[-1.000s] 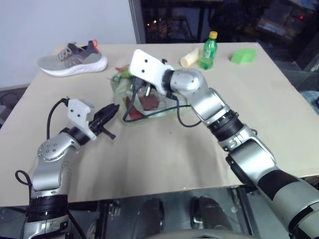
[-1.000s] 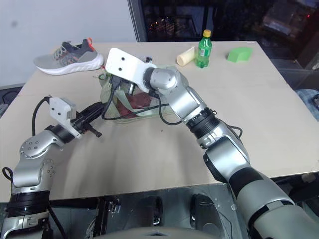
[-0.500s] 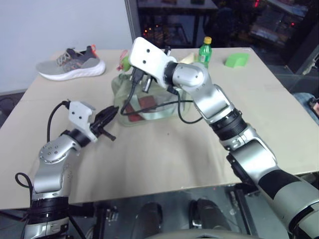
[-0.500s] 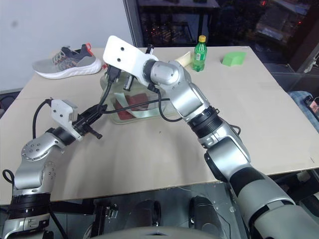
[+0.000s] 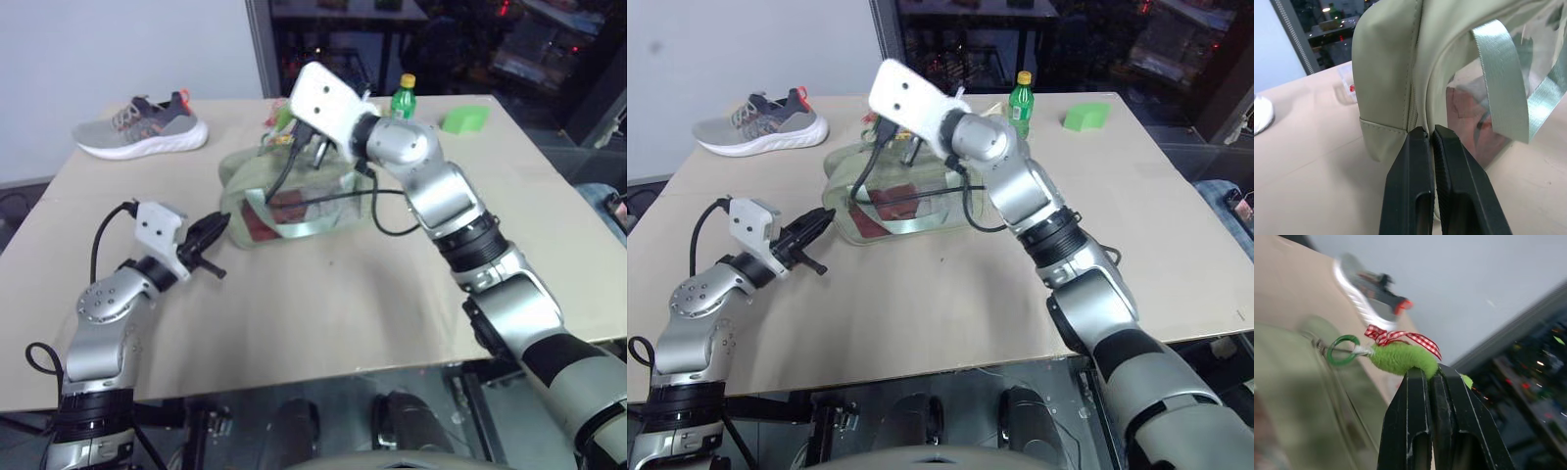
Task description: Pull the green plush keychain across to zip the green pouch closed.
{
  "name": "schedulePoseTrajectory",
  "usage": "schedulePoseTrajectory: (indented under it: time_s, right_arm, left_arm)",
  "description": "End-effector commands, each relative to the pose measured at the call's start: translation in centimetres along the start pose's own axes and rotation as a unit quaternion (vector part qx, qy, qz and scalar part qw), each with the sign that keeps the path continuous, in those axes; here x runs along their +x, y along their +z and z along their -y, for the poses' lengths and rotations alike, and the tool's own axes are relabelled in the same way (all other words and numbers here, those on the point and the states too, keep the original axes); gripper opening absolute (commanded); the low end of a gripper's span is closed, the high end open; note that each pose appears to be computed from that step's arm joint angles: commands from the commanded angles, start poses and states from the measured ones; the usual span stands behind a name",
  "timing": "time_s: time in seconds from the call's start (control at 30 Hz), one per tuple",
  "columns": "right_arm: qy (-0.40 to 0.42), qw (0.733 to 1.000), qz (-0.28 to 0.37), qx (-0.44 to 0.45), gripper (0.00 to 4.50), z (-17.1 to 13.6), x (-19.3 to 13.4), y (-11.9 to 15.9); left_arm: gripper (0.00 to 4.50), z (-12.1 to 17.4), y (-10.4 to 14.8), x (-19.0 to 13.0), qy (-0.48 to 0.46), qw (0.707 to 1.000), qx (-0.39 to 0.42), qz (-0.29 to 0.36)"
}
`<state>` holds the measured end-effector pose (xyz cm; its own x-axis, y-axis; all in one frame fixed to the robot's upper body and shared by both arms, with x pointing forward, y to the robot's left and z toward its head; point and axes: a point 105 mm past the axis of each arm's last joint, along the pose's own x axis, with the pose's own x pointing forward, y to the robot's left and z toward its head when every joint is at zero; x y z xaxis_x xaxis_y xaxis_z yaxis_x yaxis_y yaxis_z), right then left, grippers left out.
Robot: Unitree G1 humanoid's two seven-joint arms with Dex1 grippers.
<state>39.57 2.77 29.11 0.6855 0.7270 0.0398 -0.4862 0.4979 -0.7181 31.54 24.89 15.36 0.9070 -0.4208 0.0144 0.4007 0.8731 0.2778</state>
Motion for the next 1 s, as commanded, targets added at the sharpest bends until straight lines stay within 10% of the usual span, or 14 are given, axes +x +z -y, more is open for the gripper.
schedulePoseTrajectory:
  time_s: [0.03,0.3,0.57,1.0]
  right_arm:
    - [-0.106,0.994,-0.033,0.000,0.04,5.3,-2.3,-2.4]
    - [-0.176,0.974,-0.143,0.028,0.04,8.0,-5.7,-10.5]
    - [-0.116,0.948,-0.289,0.061,0.04,0.6,-8.3,-21.6]
    - [-0.056,0.944,-0.319,0.055,0.04,-3.0,-8.8,-24.2]
  left_arm:
    - [0.00,-1.2,-0.8,-0.6,0.033,0.999,-0.004,-0.022]
    - [0.00,-1.6,-1.0,-0.7,0.044,0.999,-0.013,-0.028]
    - [0.00,-2.1,-0.9,-0.5,0.058,0.998,-0.027,-0.025]
    - [0.00,-2.0,-0.4,-0.5,0.055,0.997,-0.044,-0.011]
